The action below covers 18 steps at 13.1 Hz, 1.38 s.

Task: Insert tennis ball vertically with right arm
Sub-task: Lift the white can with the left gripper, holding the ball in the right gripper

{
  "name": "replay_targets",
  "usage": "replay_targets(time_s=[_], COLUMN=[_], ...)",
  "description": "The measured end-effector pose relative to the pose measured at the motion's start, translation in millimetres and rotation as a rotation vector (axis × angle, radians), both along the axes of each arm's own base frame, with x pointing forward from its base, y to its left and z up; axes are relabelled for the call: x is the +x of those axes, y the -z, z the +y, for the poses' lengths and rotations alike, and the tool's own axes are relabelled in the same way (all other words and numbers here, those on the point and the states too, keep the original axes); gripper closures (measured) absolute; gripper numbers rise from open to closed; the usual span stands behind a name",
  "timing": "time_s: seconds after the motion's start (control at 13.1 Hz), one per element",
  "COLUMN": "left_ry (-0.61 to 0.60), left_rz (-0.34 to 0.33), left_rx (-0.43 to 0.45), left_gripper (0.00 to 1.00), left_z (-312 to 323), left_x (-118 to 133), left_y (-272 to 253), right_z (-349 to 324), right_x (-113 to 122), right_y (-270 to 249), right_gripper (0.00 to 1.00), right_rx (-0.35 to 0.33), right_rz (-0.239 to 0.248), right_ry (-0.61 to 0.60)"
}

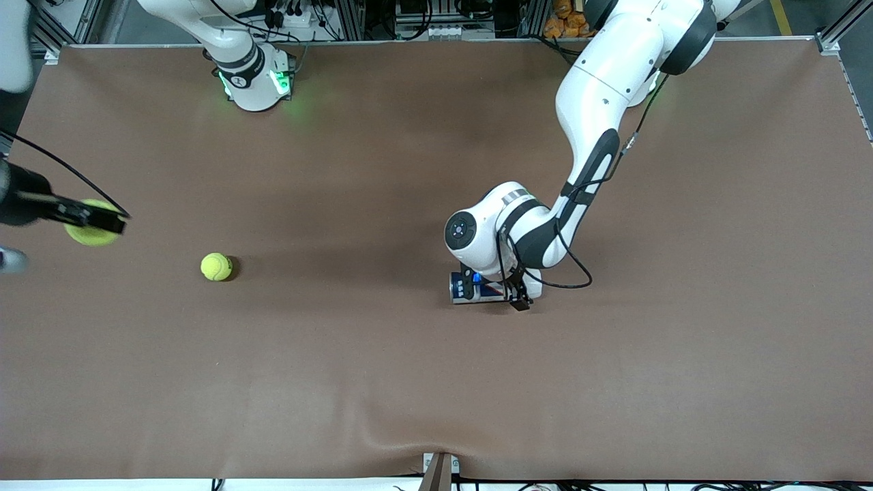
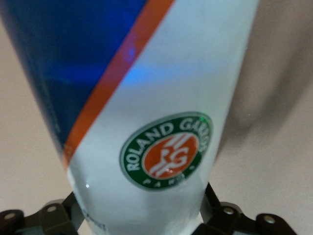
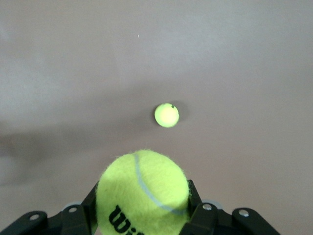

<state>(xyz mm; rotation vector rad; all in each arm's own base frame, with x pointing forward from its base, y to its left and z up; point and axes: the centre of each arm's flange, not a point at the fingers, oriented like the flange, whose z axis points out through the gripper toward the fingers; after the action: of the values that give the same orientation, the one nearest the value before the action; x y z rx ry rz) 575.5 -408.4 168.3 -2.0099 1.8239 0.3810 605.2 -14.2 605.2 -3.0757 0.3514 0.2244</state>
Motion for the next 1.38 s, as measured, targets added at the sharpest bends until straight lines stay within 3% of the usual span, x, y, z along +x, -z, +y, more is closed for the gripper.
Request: replay_targets(time_s=[0.23, 0.77, 1.23, 1.38], left_ry=[0.009, 0.022, 0.0, 0.0], left_rz=[-0.005, -0.011, -0.034, -0.069], left_rx=[0.006, 0.011, 0.0, -0.039], left_gripper=[0.12, 0.19, 0.2, 0.2], left_z=[-1, -5, -9, -21], left_x=[-1, -3, 0, -2], left_y=[0, 0, -5, -10], right_z=[0, 6, 5, 5], right_x=[-6, 0, 0, 0], right_y=[-19, -6, -6, -6], right_gripper=[0.32, 0.32, 0.32, 0.32], right_rx=[0.002, -0.031, -0.034, -0.034], right_rz=[-0.014, 0.009, 0.009, 0.009], right_ry=[-0.013, -0.033, -0.033, -0.034])
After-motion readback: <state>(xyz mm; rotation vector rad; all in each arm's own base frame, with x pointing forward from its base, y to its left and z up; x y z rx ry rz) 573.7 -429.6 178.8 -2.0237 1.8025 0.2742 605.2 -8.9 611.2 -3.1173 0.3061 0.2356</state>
